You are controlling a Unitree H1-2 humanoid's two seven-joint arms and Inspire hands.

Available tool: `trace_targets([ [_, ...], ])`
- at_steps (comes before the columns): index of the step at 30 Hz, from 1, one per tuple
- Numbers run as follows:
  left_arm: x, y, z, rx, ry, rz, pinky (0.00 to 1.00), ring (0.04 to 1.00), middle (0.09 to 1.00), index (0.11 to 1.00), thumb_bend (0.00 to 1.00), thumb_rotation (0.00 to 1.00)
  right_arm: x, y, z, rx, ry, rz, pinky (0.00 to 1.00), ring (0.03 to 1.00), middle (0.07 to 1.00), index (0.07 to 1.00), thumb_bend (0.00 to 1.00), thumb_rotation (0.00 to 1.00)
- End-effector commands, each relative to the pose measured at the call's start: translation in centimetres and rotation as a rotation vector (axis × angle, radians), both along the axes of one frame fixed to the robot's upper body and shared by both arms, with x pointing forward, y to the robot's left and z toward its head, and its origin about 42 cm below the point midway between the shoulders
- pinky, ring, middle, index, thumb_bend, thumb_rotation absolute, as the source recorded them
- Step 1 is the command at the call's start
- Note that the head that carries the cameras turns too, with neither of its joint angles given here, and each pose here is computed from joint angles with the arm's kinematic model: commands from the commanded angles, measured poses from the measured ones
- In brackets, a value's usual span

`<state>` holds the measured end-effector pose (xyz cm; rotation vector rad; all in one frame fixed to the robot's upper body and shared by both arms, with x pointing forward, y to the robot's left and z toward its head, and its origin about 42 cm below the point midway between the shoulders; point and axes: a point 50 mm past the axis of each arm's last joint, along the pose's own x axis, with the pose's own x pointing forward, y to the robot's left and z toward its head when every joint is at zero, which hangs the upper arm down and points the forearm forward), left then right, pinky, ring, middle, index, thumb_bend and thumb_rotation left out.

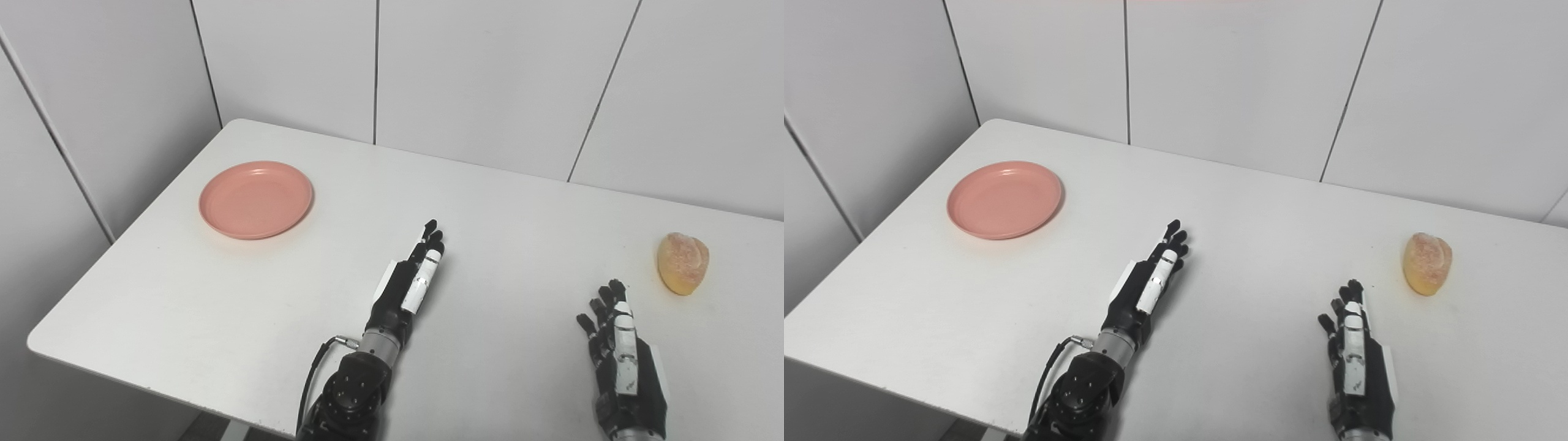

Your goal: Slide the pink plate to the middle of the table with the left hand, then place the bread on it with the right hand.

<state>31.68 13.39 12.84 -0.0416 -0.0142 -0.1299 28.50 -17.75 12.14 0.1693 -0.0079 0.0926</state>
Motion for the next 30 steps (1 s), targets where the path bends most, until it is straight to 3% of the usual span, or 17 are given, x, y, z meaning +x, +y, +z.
trace_targets([
  [1,1.0,0.4,3.1,-0.016,-0.09,-0.025,1.0,0.98,0.99,0.983,0.4,1.0,0.5,0.5,1.2,0.014,-0.05,0.004,1.0,1.0,1.0,1.0,0.17,1.0],
  [13,2.3,4.9,9.8,0.054,-0.232,-0.076,0.97,0.969,0.979,0.983,0.44,1.0,0.5,0.8,1.3,0.014,-0.047,0.007,1.0,1.0,1.0,1.0,0.15,1.0],
  [17,2.8,6.4,12.0,0.018,-0.257,-0.055,0.99,0.962,0.968,0.96,0.43,1.0,0.5,0.8,1.1,0.01,-0.048,0.007,1.0,1.0,1.0,1.0,0.15,1.0],
  [24,4.1,9.3,15.3,0.057,-0.297,-0.023,0.9,0.941,0.953,0.947,0.43,1.0,0.6,0.8,1.2,0.008,-0.052,0.004,1.0,1.0,1.0,1.0,0.15,1.0],
  [30,5.6,12.8,17.1,0.096,-0.307,0.042,0.95,0.942,0.941,0.932,0.43,1.0,0.6,0.8,1.2,-0.002,-0.052,0.002,1.0,1.0,1.0,1.0,0.15,1.0],
])
